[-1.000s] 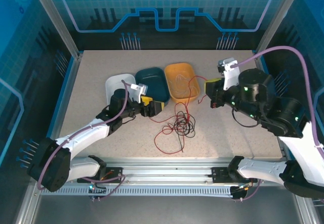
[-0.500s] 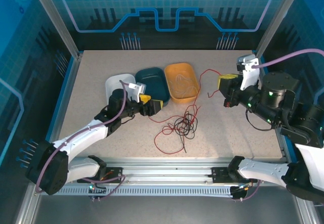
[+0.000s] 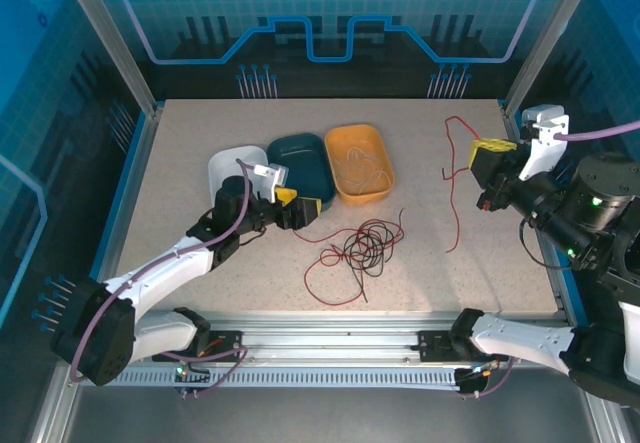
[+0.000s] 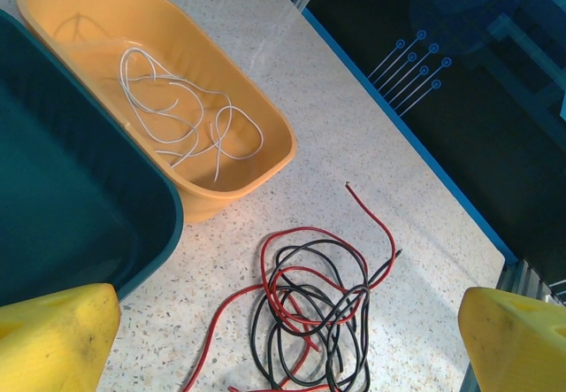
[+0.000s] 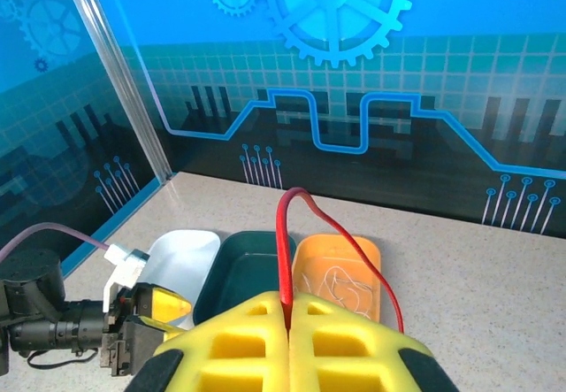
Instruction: Untangle the cables
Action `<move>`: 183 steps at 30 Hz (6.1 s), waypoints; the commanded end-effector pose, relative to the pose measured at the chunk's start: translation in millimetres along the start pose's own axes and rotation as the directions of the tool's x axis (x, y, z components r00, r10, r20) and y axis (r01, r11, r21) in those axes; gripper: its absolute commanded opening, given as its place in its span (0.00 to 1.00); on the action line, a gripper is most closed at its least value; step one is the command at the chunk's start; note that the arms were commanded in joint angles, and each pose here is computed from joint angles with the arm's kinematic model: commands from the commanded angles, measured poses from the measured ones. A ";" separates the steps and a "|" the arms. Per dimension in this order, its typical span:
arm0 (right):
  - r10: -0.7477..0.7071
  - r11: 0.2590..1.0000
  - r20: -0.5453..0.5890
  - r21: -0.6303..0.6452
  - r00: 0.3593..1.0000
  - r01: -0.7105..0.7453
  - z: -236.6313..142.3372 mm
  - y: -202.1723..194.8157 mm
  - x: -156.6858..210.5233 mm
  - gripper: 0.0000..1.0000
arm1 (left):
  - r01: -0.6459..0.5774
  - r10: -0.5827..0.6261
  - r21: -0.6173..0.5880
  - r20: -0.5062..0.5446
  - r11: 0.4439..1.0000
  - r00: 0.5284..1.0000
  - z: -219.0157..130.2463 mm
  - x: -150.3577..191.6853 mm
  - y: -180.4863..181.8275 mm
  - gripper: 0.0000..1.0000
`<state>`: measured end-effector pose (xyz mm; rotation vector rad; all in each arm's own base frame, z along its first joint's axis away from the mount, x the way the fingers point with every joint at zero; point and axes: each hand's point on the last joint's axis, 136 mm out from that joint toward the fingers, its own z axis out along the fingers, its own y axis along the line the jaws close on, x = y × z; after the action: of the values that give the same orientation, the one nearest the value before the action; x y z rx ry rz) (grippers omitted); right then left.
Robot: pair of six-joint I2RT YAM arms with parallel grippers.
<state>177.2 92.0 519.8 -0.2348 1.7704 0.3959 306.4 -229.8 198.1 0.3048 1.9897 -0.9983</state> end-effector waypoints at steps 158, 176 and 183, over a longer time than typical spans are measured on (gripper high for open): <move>0.279 0.905 -0.412 0.415 0.868 -0.094 188.4 -39.1 270.0 1.00 | 0.109 -0.182 -0.474 -0.110 0.874 0.977 -14.9 73.7 52.2 0.99; 0.306 0.878 -0.317 0.458 0.898 -0.137 165.3 -57.6 266.2 1.00 | -0.041 -0.078 -0.593 -0.173 0.804 0.982 27.8 105.2 92.9 0.80; 0.315 0.874 -0.306 0.463 0.899 -0.149 165.2 -58.8 268.0 1.00 | -0.061 -0.060 -0.605 -0.179 0.794 0.982 38.5 105.9 100.0 0.68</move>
<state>282.0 125.1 216.3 0.1834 2.2580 0.1332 306.4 -203.7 38.4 0.0322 2.4204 -0.2910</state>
